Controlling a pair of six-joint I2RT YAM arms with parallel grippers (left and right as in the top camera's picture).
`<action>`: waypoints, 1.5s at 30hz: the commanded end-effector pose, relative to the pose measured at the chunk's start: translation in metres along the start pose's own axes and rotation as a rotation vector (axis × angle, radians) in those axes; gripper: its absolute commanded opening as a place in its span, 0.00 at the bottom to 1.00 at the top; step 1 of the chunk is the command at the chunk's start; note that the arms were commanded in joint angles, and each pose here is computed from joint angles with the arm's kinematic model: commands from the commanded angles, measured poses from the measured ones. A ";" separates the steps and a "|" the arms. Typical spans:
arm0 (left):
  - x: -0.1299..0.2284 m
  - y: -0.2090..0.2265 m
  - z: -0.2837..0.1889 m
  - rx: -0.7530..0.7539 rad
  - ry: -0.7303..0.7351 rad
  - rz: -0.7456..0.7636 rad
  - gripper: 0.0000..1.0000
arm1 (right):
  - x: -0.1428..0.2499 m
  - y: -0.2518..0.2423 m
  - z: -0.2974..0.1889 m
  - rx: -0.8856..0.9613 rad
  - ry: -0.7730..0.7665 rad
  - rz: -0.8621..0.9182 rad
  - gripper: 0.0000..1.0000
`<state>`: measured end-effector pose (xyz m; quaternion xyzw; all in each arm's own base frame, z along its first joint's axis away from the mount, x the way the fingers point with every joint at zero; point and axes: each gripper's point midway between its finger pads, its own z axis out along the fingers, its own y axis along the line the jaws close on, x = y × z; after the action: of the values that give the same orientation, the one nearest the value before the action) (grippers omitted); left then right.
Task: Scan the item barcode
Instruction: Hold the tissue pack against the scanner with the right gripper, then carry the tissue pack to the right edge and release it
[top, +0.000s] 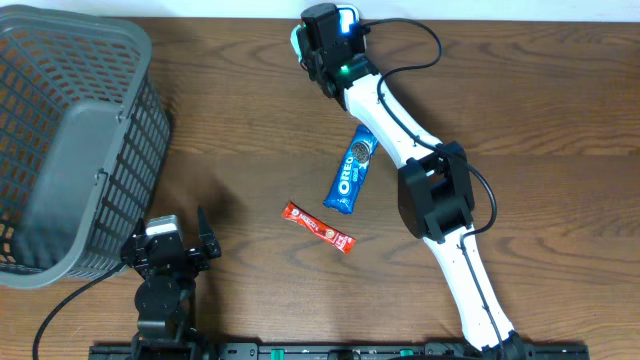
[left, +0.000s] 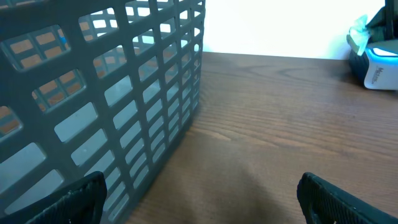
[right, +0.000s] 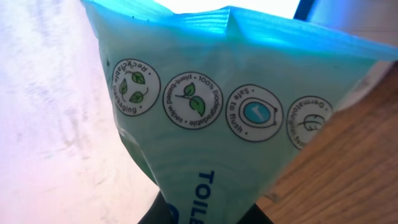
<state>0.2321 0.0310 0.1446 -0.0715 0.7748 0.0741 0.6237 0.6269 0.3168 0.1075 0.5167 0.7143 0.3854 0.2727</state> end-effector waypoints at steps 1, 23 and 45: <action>0.013 0.002 0.003 -0.010 0.031 0.024 0.98 | -0.008 0.008 -0.003 -0.013 -0.023 0.030 0.02; 0.013 0.002 0.003 -0.010 0.031 0.024 0.98 | -0.050 -0.006 -0.028 0.156 0.071 -0.103 0.02; 0.013 0.002 0.003 -0.011 0.031 0.024 0.98 | -0.357 -0.139 -0.330 1.266 -0.368 -0.353 0.01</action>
<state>0.2321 0.0311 0.1446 -0.0717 0.7748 0.0743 0.6237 0.4261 -0.0596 0.1654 0.5285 0.8385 -0.1117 0.0725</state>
